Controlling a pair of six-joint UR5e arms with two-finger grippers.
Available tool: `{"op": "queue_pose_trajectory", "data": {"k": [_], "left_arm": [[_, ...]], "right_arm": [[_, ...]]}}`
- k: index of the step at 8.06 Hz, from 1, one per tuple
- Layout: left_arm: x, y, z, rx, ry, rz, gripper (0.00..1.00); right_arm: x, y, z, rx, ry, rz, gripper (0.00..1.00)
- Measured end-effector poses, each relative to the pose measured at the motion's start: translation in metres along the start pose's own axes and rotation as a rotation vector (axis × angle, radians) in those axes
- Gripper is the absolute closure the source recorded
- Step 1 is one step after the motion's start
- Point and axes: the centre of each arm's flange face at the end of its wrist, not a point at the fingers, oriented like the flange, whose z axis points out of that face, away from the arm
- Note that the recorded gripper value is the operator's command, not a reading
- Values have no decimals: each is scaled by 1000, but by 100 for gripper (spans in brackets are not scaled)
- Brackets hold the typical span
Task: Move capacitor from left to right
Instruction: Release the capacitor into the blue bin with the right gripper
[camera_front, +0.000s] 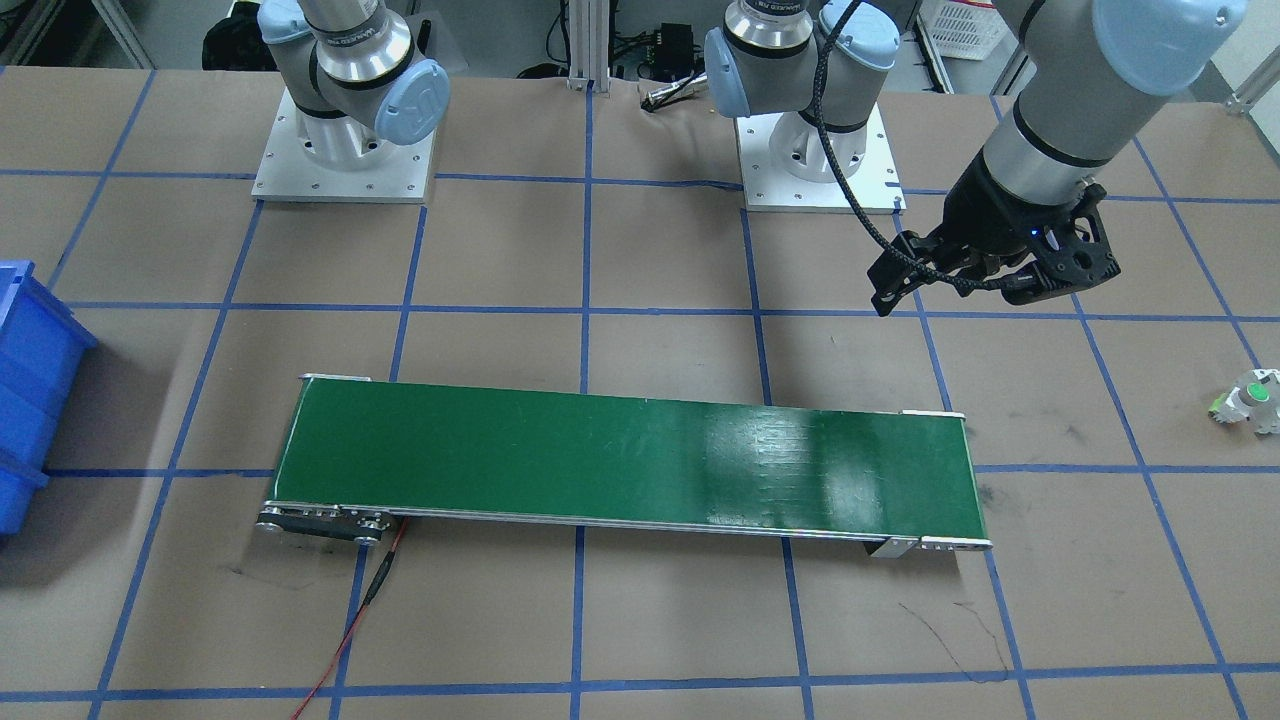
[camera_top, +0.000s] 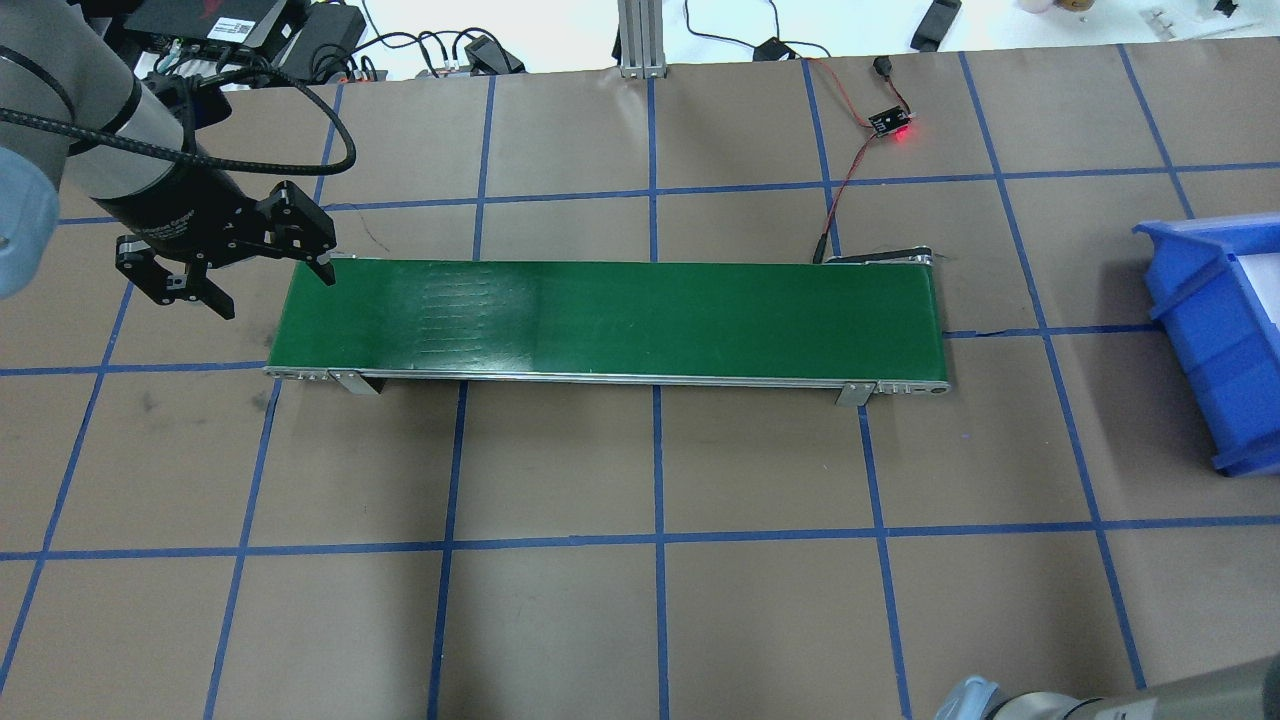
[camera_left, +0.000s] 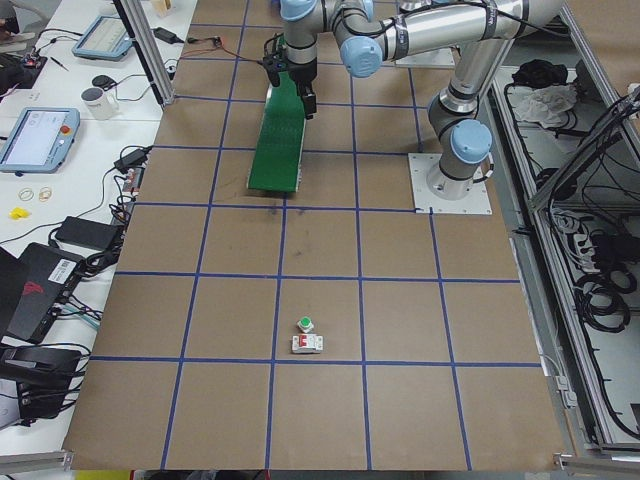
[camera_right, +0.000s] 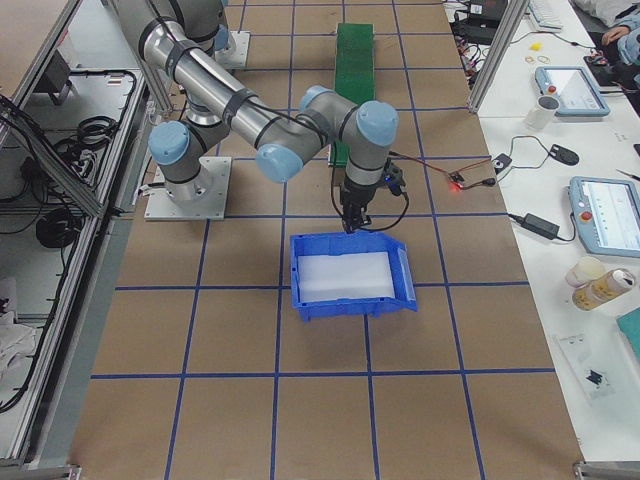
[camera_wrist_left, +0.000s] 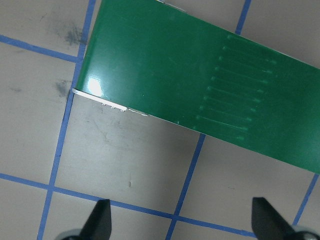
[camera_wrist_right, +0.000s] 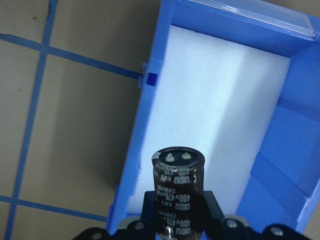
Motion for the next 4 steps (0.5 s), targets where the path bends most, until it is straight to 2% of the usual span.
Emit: {"op": "queue_pose_trajectory", "data": {"k": [2,4], "left_arm": [[0,0,-1,1,-1,2,0],[0,2,1,-5,-2,6,0]], "right_arm": [[49,5,60,12,12,-80,100],[61,1,109,2,-7,-113,29]]}}
